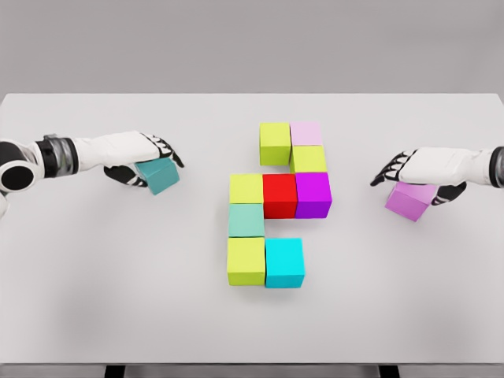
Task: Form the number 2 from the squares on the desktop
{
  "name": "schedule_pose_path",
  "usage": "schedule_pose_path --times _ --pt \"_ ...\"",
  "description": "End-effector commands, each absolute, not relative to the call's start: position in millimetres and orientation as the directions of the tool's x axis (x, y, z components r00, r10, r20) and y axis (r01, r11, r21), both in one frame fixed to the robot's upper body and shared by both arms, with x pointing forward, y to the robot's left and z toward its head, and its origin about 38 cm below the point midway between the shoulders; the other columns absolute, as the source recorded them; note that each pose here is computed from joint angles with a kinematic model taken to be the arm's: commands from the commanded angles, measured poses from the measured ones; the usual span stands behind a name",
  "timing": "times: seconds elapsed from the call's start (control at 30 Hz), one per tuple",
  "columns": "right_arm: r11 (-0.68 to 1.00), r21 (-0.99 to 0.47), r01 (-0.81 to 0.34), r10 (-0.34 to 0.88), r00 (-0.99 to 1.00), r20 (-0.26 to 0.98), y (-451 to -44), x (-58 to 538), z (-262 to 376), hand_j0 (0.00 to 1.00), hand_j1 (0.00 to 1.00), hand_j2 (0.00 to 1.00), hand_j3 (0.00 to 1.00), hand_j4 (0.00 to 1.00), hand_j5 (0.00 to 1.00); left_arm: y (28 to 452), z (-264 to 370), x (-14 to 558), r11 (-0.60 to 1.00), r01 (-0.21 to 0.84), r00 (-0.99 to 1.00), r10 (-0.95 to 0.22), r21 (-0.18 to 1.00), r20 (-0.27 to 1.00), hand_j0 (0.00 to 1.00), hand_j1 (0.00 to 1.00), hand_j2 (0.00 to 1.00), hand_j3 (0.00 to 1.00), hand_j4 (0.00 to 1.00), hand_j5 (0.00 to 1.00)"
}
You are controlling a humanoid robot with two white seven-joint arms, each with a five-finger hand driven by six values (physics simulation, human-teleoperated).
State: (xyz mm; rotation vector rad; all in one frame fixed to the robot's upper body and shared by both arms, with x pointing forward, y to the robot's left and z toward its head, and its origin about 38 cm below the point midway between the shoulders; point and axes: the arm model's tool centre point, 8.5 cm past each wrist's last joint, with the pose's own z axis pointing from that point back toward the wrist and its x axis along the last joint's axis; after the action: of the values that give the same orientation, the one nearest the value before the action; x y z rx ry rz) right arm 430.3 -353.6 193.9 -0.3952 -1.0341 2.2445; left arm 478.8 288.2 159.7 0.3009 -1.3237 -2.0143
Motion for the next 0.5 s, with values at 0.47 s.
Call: schedule_pose_path --times 0.47 --pt "-0.508 -0.739 -0.444 0.662 -0.749 -0.005 -358.8 429.2 182.9 0.74 0.74 0.74 0.74 0.74 0.74 286.4 160.7 475.5 -0.244 0.421 -0.739 -0.651 0.874 0.175 0.43 0.43 0.43 0.43 0.43 0.43"
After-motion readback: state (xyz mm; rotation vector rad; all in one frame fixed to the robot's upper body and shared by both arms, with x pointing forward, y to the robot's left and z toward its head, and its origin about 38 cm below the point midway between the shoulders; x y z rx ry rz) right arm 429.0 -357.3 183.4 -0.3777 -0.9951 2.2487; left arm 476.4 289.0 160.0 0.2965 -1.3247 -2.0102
